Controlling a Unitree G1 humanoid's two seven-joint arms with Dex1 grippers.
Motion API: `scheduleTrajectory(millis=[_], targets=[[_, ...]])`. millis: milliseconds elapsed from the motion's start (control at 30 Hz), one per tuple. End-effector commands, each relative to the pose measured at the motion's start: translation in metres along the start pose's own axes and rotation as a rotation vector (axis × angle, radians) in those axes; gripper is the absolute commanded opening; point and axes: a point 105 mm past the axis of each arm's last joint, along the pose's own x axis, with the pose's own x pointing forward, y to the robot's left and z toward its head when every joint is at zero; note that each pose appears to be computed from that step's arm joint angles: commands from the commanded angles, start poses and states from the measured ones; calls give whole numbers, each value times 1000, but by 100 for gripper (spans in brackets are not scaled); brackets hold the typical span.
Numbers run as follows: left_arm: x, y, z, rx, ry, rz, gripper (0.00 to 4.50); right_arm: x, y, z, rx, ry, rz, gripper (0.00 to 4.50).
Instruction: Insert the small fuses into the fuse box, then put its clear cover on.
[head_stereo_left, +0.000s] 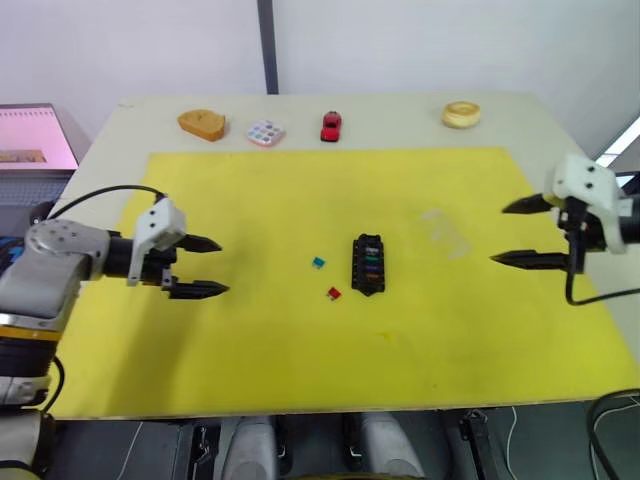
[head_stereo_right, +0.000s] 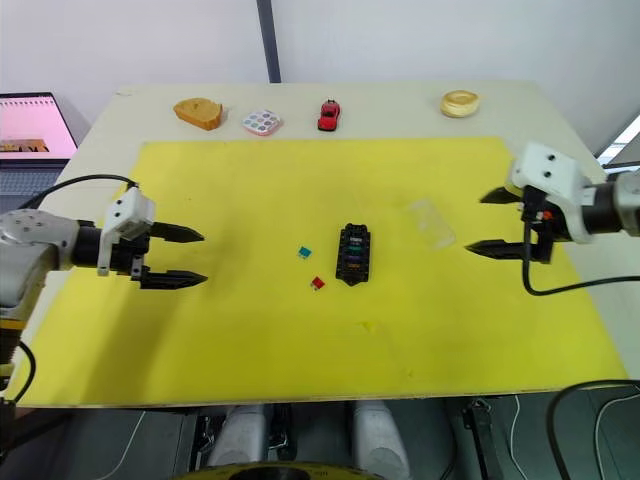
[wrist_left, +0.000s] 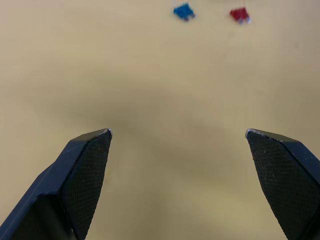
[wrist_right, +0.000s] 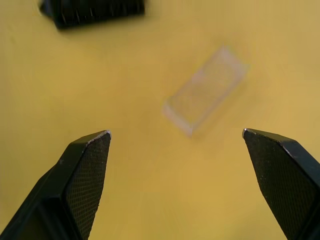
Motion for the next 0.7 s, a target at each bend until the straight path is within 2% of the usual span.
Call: scheduleTrajectory(millis=[33,133,267,367,467,567,700], targets=[[11,-2,20,-6,-69,-33,450,12,10,33,-42,-103,47,445],[33,-3,29,-104,-145,-80,450,34,24,60,-89,-180,112,445],[62,-2,36,-245,-209,-119,450,52,39,80,-123,-238,178,445],[78,-8,42,-343,-244,-180,357,60,45,89,-141,-262,199,450],[93,-9,36,-386,-216,-184,211,65,48,94,-145,-273,209,450],[103,-7,39,-501,-256,-207,211,69,51,97,-147,-281,215,450],[113,-3,31,-566,-235,-189,211,71,52,96,-144,-277,215,450]])
